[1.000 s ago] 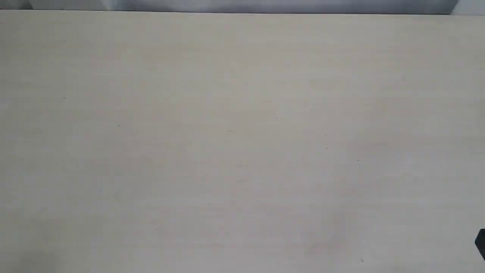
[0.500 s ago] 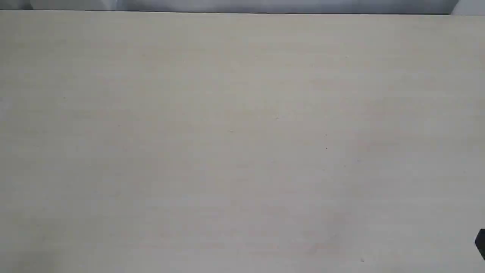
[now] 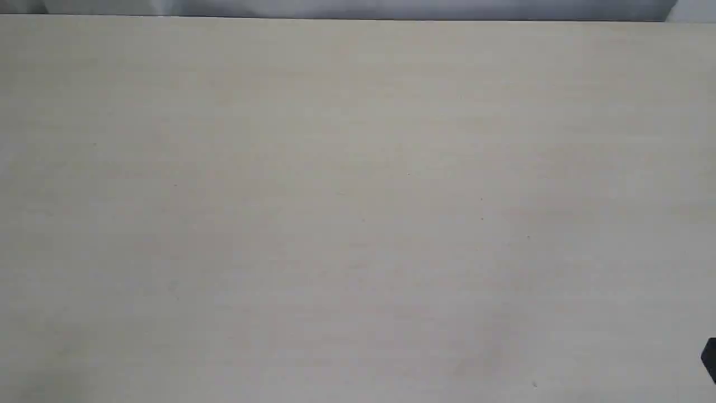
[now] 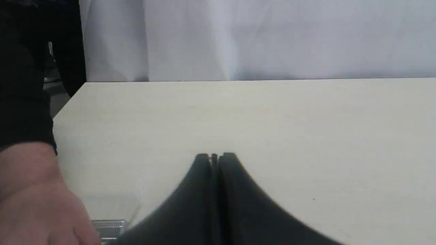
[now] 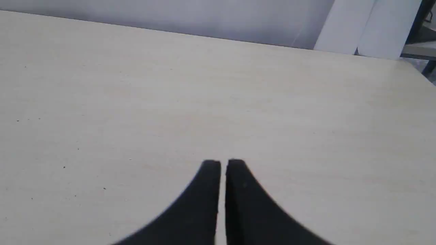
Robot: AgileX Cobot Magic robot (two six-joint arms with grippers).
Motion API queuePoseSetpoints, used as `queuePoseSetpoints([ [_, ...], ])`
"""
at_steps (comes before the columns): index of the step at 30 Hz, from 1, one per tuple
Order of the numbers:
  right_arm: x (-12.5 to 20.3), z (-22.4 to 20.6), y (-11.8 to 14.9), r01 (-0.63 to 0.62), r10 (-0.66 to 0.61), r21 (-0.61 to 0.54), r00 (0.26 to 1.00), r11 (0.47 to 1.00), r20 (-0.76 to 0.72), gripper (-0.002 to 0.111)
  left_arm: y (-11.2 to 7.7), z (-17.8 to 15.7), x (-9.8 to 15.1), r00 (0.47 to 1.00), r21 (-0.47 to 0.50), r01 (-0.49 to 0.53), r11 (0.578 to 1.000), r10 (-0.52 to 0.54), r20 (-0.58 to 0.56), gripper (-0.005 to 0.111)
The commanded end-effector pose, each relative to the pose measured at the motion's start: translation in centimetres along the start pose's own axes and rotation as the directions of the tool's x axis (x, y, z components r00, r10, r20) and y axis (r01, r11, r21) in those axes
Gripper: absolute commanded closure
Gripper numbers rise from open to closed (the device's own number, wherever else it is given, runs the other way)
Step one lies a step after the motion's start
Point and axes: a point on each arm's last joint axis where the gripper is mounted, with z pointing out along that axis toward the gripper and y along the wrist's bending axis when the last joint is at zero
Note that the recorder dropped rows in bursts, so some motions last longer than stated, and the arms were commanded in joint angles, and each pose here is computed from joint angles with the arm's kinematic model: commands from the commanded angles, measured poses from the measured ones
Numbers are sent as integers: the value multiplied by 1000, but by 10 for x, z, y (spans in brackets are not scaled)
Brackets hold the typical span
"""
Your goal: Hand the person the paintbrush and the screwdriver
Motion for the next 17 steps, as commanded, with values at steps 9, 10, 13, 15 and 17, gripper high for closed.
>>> queuePoseSetpoints([
  [9, 1, 0, 0, -4, 4, 6, 1000, 1000, -1, 104, -1, 0, 0, 1000, 10, 5, 1000, -5, 6, 107],
  [10, 1, 0, 0, -4, 4, 6, 1000, 1000, -1, 104, -1, 0, 0, 1000, 10, 5, 1000, -5, 6, 107],
  [13, 1, 0, 0, -4, 4, 6, 1000, 1000, -1, 104, -1, 0, 0, 1000, 9, 3, 1000, -3, 8, 107],
  [15, 1, 0, 0, -4, 4, 6, 1000, 1000, -1, 104, -1, 0, 0, 1000, 9, 1, 1000, -1, 7, 107],
  [17, 1, 0, 0, -4, 4, 6, 1000, 1000, -1, 104, -1, 0, 0, 1000, 9, 1, 1000, -1, 7, 107],
])
